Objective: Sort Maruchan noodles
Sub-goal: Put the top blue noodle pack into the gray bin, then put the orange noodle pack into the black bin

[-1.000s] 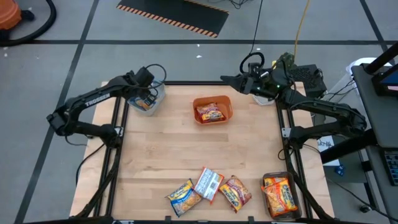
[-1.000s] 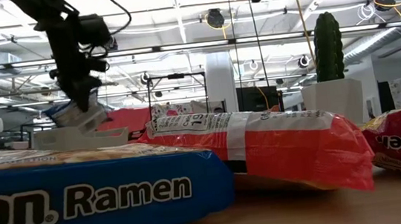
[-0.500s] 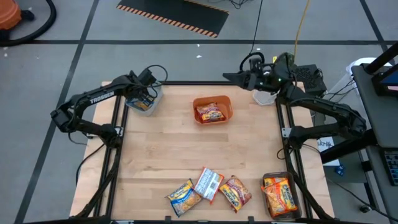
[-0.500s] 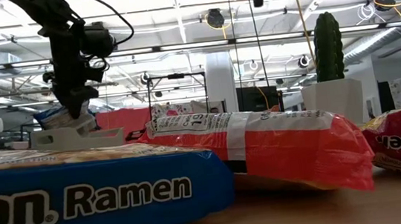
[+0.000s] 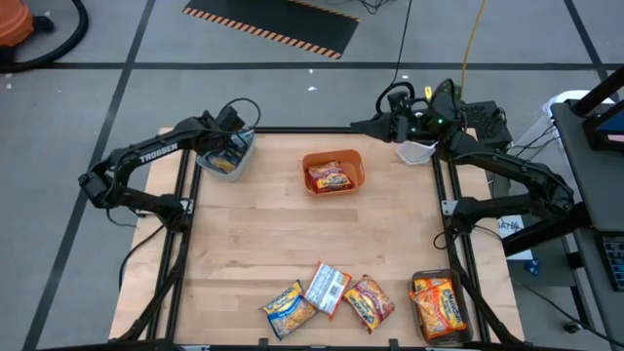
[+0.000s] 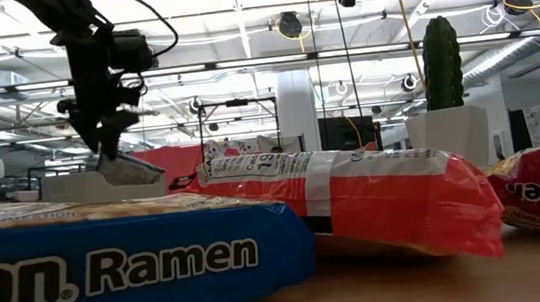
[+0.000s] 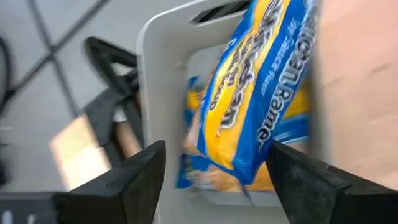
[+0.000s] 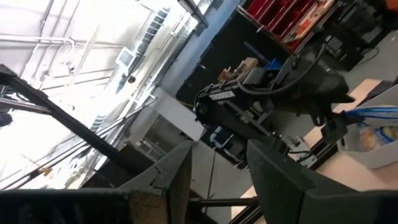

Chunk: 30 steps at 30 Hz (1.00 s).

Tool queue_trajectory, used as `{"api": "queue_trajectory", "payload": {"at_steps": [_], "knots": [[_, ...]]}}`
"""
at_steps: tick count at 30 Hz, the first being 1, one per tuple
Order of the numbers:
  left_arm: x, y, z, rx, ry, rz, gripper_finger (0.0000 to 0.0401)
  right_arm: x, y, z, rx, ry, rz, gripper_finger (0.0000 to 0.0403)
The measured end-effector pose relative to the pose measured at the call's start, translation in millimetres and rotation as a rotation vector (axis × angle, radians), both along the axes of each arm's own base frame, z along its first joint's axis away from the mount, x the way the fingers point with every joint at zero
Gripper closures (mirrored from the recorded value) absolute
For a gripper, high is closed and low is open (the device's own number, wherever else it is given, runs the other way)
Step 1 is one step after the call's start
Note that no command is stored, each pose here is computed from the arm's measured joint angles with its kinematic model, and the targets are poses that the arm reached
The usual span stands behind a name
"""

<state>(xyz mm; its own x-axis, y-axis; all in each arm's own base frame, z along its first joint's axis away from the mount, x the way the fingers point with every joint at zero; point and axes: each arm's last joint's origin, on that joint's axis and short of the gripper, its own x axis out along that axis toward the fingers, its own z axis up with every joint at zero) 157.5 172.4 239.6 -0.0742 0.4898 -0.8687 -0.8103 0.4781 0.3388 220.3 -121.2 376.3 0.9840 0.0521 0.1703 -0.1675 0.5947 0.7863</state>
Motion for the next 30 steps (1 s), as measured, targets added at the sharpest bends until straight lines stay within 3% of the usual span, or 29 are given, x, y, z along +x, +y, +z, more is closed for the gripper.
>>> {"api": "queue_trajectory", "payload": {"at_steps": [8, 12, 16, 21, 30], "knots": [[14, -2, 19, -0.055, -0.266, 0.124, 0.0121, 0, 4, -1, -0.026, 0.023, 0.126, 0.0252], [25, -6, 25, -0.147, -0.436, 0.16, 0.0121, 0, 5, -7, -0.031, 0.069, 0.169, 0.0252], [40, -17, 28, -0.229, -0.541, 0.072, 0.0121, 1, 6, -12, -0.025, 0.115, 0.196, 0.0252], [61, -36, 32, -0.32, -0.622, -0.162, 0.0121, 5, 18, -14, 0.045, 0.151, 0.239, 0.0252], [80, -70, 34, -0.442, -0.651, -0.433, 0.0121, 11, 70, -20, 0.134, 0.286, 0.089, 0.0252]]}}
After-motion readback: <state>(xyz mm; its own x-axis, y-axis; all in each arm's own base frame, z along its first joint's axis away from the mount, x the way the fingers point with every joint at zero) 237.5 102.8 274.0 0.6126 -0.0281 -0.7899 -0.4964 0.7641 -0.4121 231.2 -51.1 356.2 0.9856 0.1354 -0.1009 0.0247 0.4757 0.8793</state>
